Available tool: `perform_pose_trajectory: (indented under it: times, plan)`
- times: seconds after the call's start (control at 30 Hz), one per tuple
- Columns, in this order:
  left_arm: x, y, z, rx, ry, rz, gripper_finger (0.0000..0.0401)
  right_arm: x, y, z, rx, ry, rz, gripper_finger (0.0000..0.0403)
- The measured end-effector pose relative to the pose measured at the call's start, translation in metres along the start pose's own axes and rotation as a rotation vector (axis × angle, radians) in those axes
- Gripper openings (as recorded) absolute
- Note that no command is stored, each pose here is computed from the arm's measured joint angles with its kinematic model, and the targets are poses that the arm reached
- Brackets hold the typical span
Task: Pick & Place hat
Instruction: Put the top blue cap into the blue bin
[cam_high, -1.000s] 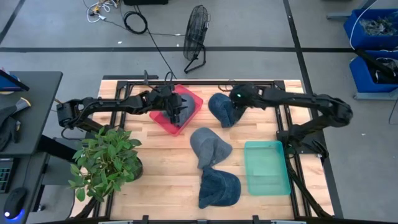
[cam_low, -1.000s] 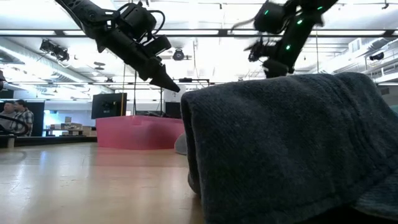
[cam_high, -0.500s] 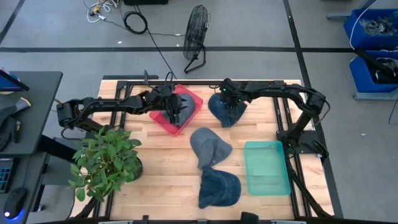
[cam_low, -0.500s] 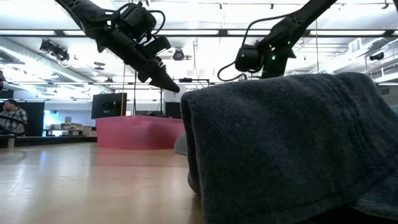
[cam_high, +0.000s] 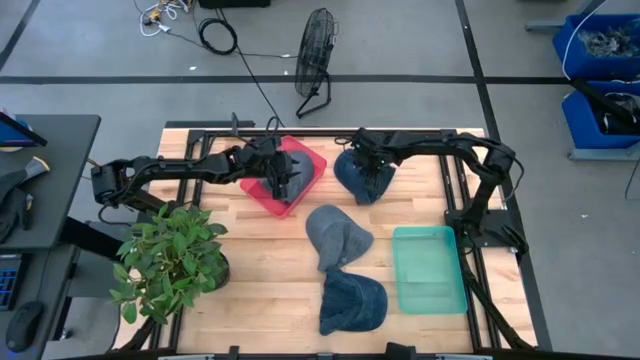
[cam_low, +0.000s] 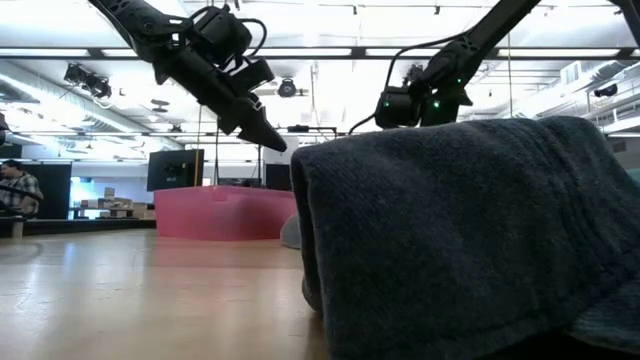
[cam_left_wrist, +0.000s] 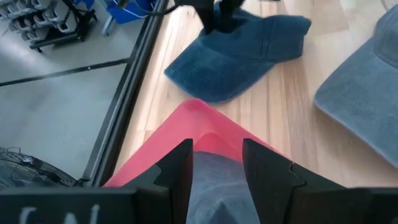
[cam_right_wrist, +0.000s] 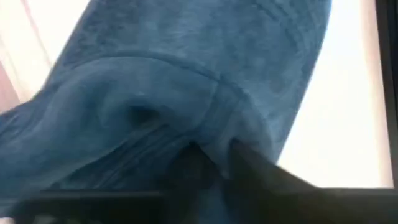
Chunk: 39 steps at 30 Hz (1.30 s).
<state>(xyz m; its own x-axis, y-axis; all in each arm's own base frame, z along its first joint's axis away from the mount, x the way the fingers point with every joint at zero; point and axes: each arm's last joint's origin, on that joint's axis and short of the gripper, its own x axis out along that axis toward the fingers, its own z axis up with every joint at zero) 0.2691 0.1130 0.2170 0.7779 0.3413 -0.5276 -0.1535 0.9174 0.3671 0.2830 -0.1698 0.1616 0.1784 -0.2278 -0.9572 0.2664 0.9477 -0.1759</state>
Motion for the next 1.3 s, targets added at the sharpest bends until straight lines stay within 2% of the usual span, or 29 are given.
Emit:
perform_pose_trajectory:
  times: [0.07,0.1,0.2,0.27,0.37,0.5,0.7,0.77,0.83,0.93,1.0,1.3]
  plan:
    - [0.0,-0.001,-0.001,0.0,0.013,-0.006,0.0142,0.0,0.001,0.001,0.015,-0.005,-0.004,0.0025]
    - [0.0,-0.001,-0.002,0.0,0.025,-0.012,0.0142,0.0,0.001,0.001,0.046,-0.003,-0.021,0.0014]
    - [0.0,-0.002,-0.005,0.001,0.055,-0.026,0.0142,-0.001,0.003,0.001,0.243,0.009,-0.119,0.0022]
    - [0.0,-0.003,-0.007,0.001,0.075,-0.035,0.0142,-0.006,0.007,0.0,0.322,0.019,-0.145,0.0024]
    - [-0.001,-0.004,-0.008,0.001,0.085,-0.04,0.0142,-0.023,0.014,-0.001,0.371,-0.009,-0.168,0.0008]
    - [-0.001,-0.004,-0.008,0.001,0.086,-0.04,0.0142,-0.066,0.027,-0.007,0.462,-0.096,-0.147,0.0006]
    - [-0.001,-0.004,-0.008,-0.007,0.086,-0.04,0.0142,-0.155,0.052,-0.034,0.579,-0.178,-0.058,0.0003]
    - [-0.001,-0.004,-0.008,-0.011,0.086,-0.039,0.0142,-0.178,0.062,-0.049,0.647,-0.163,0.034,0.0002]
    - [-0.001,-0.004,-0.008,-0.012,0.085,-0.039,0.0142,-0.194,0.074,-0.062,0.706,-0.147,0.181,0.0002]
    - [-0.001,-0.004,-0.008,-0.024,0.086,-0.039,0.0142,-0.21,0.095,-0.077,0.748,-0.069,0.37,0.0001]
    - [-0.001,-0.004,-0.008,-0.034,0.086,-0.039,0.0142,-0.217,0.11,-0.088,0.759,0.005,0.427,0.0001]
    - [-0.001,-0.004,-0.009,-0.092,0.093,-0.039,0.0142,-0.232,0.174,-0.12,0.914,0.228,0.444,0.0]
